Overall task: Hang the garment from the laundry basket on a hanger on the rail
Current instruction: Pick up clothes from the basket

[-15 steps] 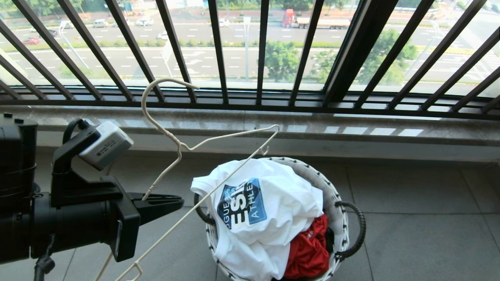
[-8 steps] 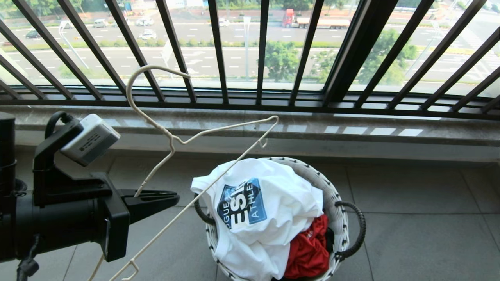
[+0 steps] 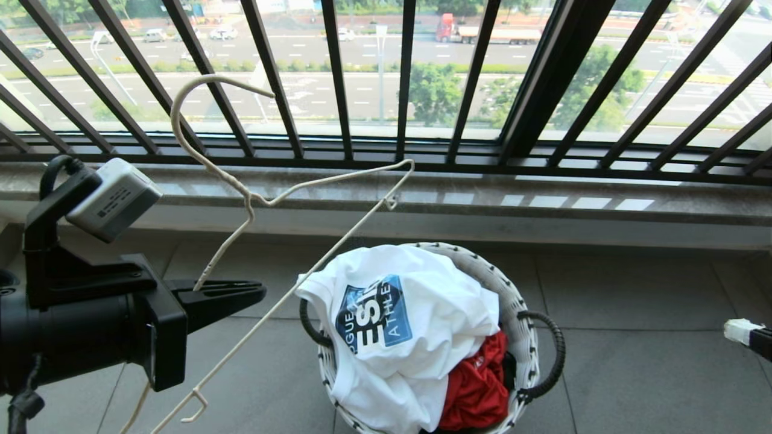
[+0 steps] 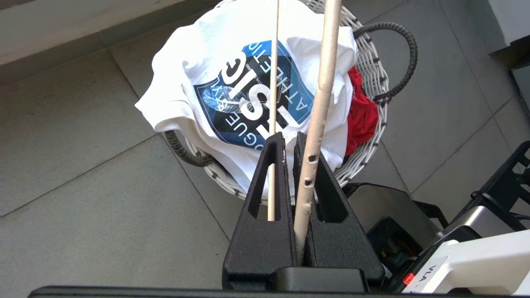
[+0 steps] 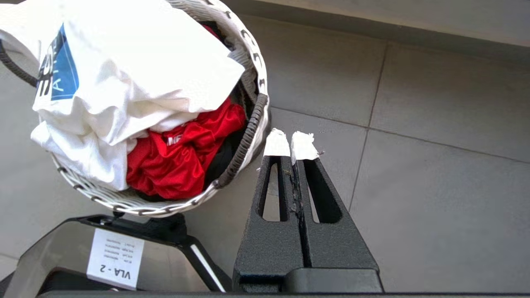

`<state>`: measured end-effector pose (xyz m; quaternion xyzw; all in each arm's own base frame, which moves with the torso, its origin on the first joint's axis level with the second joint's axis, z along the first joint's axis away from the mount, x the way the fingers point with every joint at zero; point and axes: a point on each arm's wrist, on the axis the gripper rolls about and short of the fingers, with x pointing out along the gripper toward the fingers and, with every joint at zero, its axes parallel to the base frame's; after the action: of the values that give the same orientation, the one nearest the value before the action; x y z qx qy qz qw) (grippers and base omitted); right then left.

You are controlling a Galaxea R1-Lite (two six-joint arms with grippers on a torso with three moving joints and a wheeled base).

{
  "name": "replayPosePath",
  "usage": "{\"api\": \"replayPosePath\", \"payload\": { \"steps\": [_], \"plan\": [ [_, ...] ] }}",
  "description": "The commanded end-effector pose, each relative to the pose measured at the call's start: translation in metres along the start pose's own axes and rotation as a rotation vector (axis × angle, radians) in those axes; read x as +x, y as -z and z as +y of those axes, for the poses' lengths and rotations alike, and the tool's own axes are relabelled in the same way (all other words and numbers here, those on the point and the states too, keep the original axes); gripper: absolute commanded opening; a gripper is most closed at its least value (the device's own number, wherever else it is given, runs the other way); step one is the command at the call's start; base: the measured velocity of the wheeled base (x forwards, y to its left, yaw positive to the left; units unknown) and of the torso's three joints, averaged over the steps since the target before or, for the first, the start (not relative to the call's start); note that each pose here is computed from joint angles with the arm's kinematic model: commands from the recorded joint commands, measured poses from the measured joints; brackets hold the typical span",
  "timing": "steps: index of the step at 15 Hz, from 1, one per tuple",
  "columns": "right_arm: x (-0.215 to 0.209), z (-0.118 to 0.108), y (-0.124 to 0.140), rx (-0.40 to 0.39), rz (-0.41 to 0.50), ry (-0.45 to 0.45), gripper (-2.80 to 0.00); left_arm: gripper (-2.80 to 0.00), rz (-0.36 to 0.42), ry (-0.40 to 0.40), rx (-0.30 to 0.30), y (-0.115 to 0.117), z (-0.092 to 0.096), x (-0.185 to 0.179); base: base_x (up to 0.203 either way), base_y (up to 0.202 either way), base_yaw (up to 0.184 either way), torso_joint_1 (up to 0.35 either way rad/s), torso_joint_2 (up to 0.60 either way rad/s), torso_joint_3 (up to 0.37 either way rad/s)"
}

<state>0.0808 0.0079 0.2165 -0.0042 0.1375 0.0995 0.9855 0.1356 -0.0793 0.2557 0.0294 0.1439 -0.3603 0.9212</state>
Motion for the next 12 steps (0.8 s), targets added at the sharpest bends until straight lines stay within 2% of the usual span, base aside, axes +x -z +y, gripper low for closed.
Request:
{"api": "replayPosePath", "payload": {
  "steps": [1, 5, 7, 8, 12],
  "plan": [
    [0.046, 0.006, -0.011, -0.012, 0.138, -0.101, -2.8, -2.8, -0.021, -0.001, -0.03, -0.005, 0.0, -0.002, 0.0, 0.0, 0.0, 0.0, 0.0, 0.0],
    [0.082, 0.031, -0.031, -0.005, 0.192, -0.231, -2.8, -2.8, -0.048, -0.017, -0.029, -0.009, -0.002, -0.009, 0.0, 0.0, 0.0, 0.0, 0.0, 0.0],
    [0.101, 0.051, -0.037, -0.002, 0.225, -0.279, -2.8, -2.8, -0.074, -0.066, -0.025, -0.015, -0.001, -0.013, 0.0, 0.0, 0.0, 0.0, 0.0, 0.0],
    [0.108, 0.061, -0.041, 0.004, 0.234, -0.296, -2.8, -2.8, -0.084, -0.096, -0.025, -0.018, -0.001, -0.014, 0.0, 0.0, 0.0, 0.0, 0.0, 0.0],
    [0.137, 0.101, -0.039, -0.036, 0.289, -0.294, -2.8, -2.8, -0.108, -0.105, -0.022, -0.022, -0.002, -0.018, 0.0, 0.0, 0.0, 0.0, 0.0, 0.0]
  ]
}}
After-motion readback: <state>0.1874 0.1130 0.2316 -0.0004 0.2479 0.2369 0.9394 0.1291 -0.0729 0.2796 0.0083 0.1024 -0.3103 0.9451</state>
